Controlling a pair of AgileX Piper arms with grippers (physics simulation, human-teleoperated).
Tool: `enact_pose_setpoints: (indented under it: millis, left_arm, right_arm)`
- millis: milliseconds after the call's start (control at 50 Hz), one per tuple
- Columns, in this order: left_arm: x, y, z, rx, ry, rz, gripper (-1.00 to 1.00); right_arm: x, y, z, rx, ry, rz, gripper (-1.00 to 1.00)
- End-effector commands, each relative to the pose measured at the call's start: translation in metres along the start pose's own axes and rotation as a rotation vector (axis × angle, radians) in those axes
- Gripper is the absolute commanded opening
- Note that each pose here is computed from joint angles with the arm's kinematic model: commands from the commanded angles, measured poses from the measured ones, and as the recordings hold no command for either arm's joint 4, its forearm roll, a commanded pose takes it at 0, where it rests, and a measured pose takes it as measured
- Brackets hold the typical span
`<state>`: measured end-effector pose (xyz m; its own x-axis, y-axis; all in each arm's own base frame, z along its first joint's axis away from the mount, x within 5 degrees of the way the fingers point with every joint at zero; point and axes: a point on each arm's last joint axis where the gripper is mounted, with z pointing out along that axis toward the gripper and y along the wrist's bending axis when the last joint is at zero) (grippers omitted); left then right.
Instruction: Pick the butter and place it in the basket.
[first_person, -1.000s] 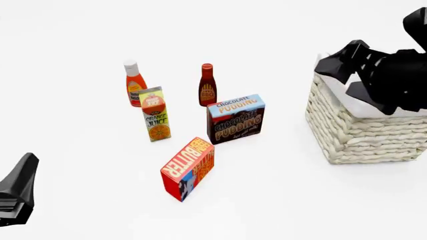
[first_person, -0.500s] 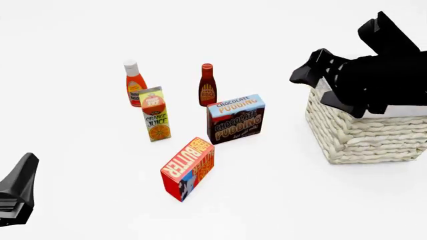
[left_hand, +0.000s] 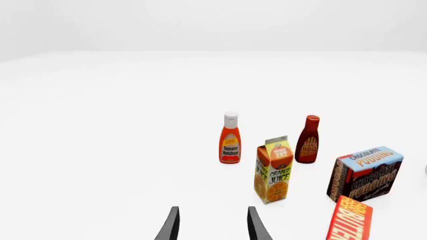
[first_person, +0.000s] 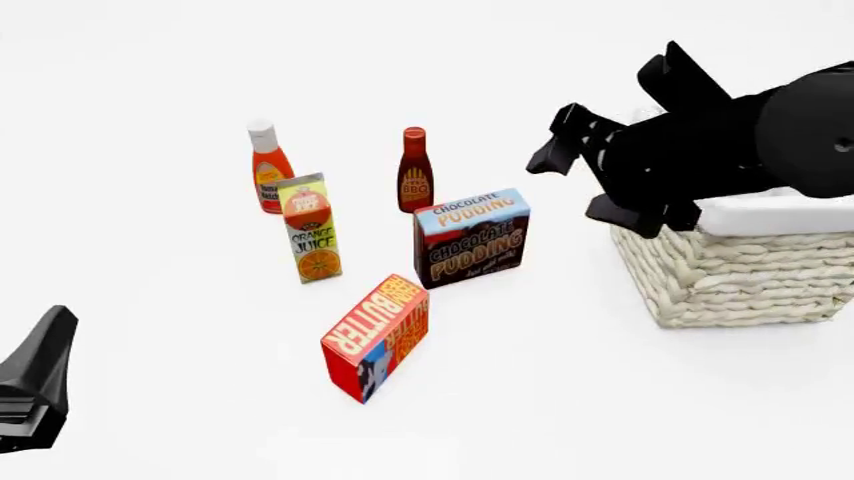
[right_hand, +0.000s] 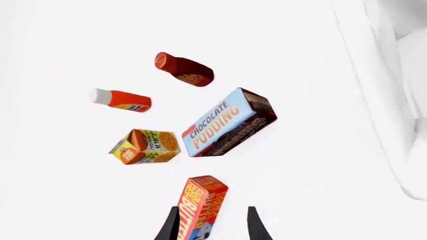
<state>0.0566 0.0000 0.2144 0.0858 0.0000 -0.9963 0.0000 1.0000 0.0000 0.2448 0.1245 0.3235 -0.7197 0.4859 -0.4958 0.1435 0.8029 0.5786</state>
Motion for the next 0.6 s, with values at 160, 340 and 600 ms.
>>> enact_pose_setpoints:
  millis: [160, 340, 600]
  left_arm:
    - [0.000, 0.000, 0.000, 0.000, 0.000, 0.000, 1.00]
    - [0.000, 0.000, 0.000, 0.000, 0.000, 0.000, 1.00]
    - [0.000, 0.000, 0.000, 0.000, 0.000, 0.000, 1.00]
  right_arm:
    - [0.004, 0.014, 0.029, 0.031, 0.061, 0.060, 1.00]
    - [0.011, 0.024, 0.044, 0.042, 0.100, 0.064, 1.00]
    - [0.014, 0.029, 0.061, 0.074, 0.133, 0.104, 1.00]
